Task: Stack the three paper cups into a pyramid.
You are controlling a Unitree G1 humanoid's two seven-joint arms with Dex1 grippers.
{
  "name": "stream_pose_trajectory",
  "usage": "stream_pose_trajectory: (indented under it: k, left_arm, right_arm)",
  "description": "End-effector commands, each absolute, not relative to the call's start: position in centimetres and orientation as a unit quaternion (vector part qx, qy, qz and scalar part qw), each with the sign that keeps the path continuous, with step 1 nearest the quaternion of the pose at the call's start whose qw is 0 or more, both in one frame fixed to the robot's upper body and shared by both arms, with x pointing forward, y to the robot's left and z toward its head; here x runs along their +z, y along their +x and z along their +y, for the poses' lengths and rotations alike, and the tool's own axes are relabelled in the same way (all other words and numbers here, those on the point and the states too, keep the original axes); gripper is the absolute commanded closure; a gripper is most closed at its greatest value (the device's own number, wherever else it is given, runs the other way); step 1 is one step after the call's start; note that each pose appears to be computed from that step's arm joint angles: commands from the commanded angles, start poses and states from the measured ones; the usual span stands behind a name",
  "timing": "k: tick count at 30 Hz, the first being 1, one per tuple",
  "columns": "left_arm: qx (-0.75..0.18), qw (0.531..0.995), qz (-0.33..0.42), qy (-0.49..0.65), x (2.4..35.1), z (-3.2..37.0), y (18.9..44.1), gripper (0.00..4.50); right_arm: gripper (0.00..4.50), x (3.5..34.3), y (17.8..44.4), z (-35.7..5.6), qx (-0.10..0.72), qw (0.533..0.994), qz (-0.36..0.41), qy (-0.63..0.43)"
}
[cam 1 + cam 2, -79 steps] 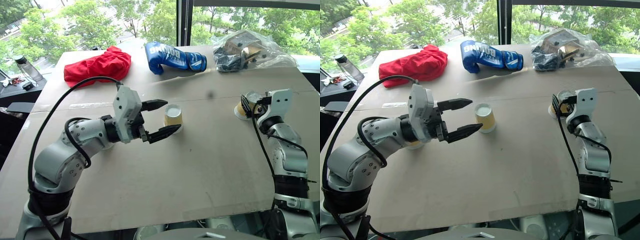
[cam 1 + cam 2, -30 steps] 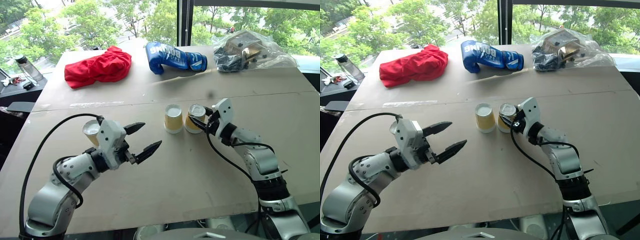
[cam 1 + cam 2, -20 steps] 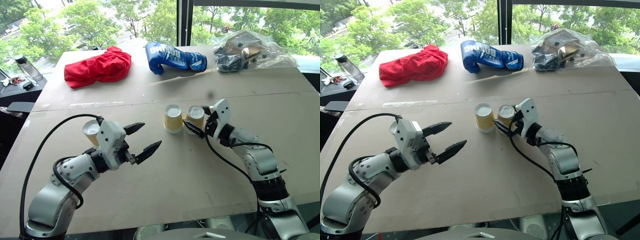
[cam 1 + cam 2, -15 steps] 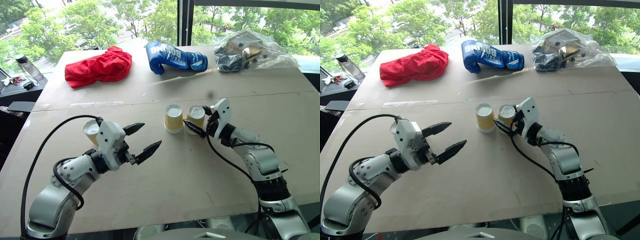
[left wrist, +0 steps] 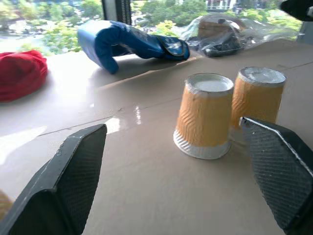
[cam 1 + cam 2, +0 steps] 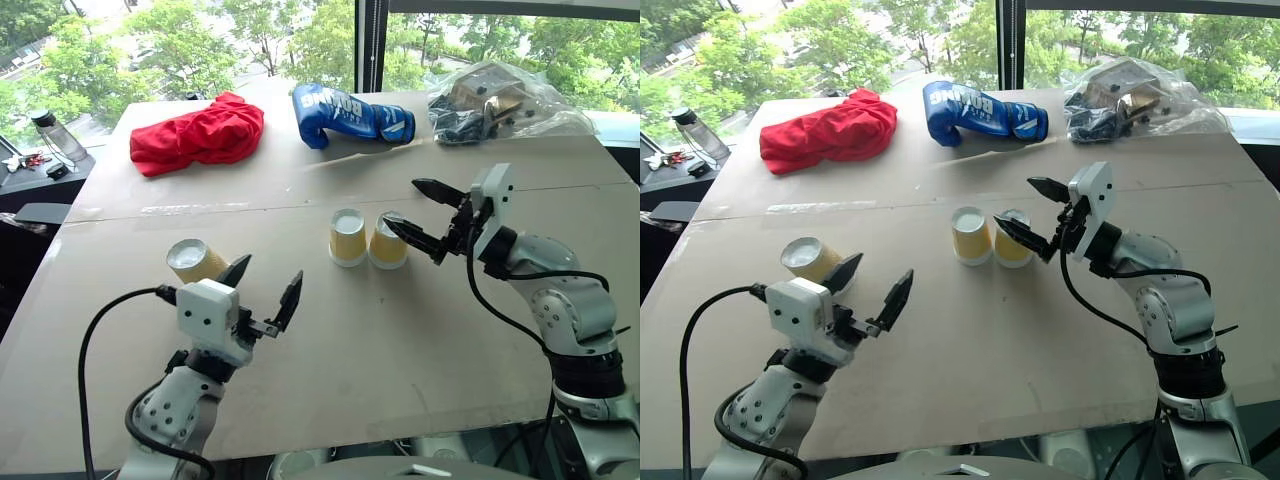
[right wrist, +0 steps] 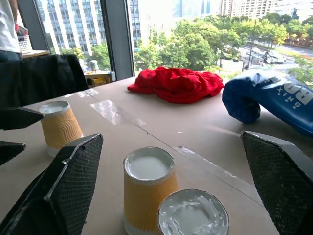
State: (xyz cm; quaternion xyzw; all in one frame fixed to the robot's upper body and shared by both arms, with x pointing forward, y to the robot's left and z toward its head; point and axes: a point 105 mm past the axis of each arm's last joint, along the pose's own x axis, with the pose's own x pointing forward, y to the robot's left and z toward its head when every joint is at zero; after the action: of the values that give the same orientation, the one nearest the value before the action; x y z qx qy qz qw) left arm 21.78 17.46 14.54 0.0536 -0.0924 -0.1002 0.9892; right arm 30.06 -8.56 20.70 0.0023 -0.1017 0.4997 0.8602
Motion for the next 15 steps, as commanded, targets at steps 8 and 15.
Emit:
stream_pose_trajectory:
  k: [8, 15]
  left_arm:
    - [0.119, 0.981, -0.120, 0.098, 14.9, 24.2, 21.8, 0.00]
    - [0.107, 0.987, -0.096, 0.068, 13.3, 25.2, 23.1, 0.00]
  right_arm:
    - [0.04, 18.4, 26.5, -11.1, 0.588, 0.802, -0.099, -0.035]
    - [0.04, 17.1, 24.7, -12.7, 0.601, 0.793, -0.094, -0.034]
